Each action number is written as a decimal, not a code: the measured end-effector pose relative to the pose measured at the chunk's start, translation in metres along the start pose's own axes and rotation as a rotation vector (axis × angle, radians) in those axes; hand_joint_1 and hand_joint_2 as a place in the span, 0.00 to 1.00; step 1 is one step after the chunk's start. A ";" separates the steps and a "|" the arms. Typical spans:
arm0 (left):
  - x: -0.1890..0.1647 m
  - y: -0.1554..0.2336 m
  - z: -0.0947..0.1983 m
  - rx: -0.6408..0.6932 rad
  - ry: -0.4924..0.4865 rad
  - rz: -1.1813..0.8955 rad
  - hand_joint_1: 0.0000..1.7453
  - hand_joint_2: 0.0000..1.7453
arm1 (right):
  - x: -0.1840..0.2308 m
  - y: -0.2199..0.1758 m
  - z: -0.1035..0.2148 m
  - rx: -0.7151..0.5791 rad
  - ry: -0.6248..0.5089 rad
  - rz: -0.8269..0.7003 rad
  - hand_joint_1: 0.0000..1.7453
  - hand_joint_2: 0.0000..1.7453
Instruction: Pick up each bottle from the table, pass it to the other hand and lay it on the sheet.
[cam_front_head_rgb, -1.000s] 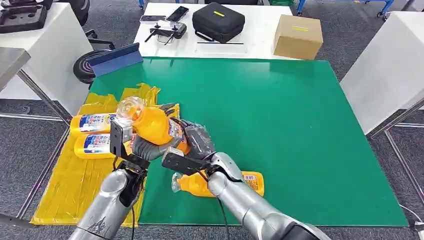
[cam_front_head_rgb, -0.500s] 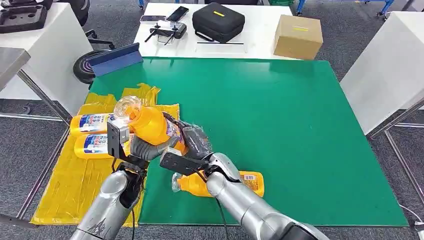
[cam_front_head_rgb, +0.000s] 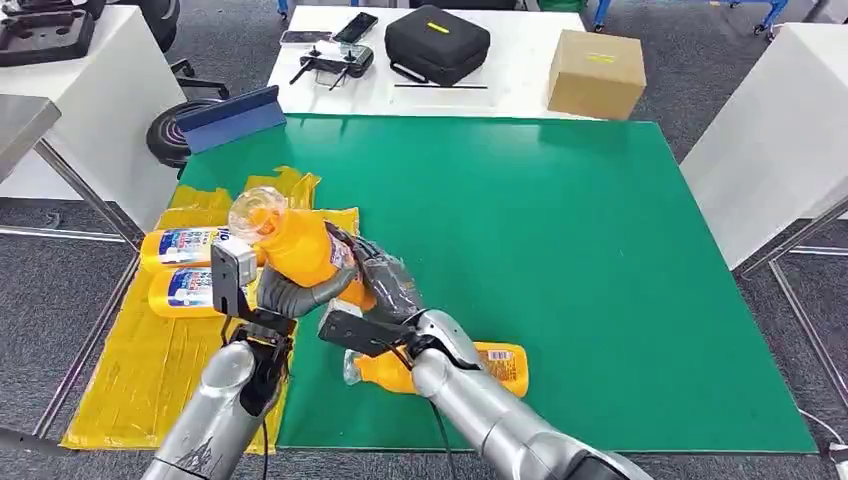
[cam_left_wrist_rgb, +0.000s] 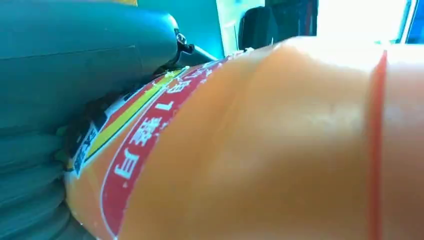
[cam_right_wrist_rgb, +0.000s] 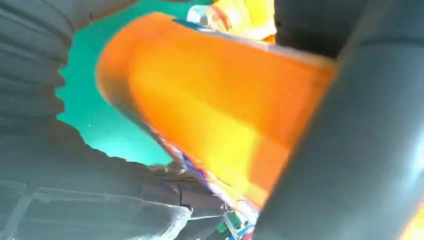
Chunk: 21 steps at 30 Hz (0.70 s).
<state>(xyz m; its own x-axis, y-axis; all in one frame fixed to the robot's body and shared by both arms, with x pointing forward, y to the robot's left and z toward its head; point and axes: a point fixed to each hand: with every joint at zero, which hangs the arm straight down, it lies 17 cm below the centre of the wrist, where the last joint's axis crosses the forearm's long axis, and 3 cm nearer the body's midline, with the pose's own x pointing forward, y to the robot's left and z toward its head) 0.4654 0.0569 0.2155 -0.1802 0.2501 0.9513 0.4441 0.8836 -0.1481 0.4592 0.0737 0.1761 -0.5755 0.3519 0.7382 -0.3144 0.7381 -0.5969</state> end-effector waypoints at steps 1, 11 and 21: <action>0.001 0.001 0.000 0.004 -0.003 0.000 1.00 1.00 | 0.001 -0.001 0.000 -0.002 -0.003 0.000 0.00 1.00; 0.003 0.005 0.000 0.015 -0.009 -0.001 1.00 1.00 | 0.003 -0.003 0.001 -0.009 -0.010 0.001 0.00 1.00; 0.019 0.054 -0.003 0.162 -0.055 -0.061 1.00 1.00 | -0.019 -0.034 0.011 -0.009 0.098 0.166 0.00 1.00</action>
<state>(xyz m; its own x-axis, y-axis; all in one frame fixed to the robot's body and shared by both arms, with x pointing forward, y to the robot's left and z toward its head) 0.4883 0.1083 0.2265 -0.2523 0.2115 0.9443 0.2845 0.9489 -0.1365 0.4724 0.0355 0.1794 -0.5428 0.5234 0.6568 -0.2142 0.6699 -0.7109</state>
